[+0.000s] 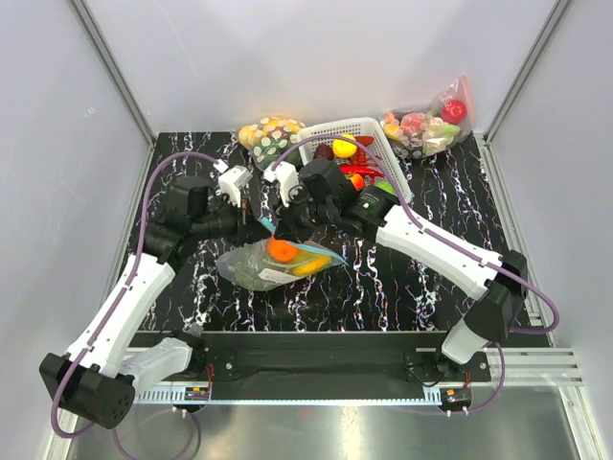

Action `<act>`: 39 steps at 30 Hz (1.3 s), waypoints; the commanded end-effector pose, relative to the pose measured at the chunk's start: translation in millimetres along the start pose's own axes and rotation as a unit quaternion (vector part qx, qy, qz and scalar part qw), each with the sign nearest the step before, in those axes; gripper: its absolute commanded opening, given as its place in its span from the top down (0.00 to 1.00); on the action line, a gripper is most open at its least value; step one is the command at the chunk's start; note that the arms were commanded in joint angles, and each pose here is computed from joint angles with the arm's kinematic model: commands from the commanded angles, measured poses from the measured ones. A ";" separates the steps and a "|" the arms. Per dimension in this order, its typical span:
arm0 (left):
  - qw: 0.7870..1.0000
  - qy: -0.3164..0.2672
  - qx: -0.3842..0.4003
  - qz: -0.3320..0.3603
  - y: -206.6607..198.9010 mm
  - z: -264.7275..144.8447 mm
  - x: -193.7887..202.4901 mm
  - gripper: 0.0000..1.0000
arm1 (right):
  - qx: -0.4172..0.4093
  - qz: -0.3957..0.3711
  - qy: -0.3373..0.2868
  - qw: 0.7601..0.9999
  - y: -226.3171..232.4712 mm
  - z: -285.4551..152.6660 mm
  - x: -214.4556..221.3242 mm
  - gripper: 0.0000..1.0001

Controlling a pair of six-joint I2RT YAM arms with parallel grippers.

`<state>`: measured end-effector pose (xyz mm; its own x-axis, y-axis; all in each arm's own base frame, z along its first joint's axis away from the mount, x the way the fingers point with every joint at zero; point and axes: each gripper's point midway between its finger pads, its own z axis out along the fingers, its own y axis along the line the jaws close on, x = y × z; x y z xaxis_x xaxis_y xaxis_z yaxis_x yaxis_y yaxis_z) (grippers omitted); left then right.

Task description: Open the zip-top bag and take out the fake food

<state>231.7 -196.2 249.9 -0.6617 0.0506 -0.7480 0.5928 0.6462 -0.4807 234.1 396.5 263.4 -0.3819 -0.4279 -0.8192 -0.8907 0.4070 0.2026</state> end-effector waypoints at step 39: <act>0.970 -0.142 -0.196 -0.017 116.7 -35.3 -76.2 1.00 | 0.070 0.077 0.102 0.989 2.2 -73.4 82.5 0.94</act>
<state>305.1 -116.5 238.9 -0.6249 -0.1356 -0.7689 0.3347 0.8432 -0.4207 195.7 322.4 231.2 -0.5306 -0.5013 -0.6836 -0.8054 0.5494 0.2222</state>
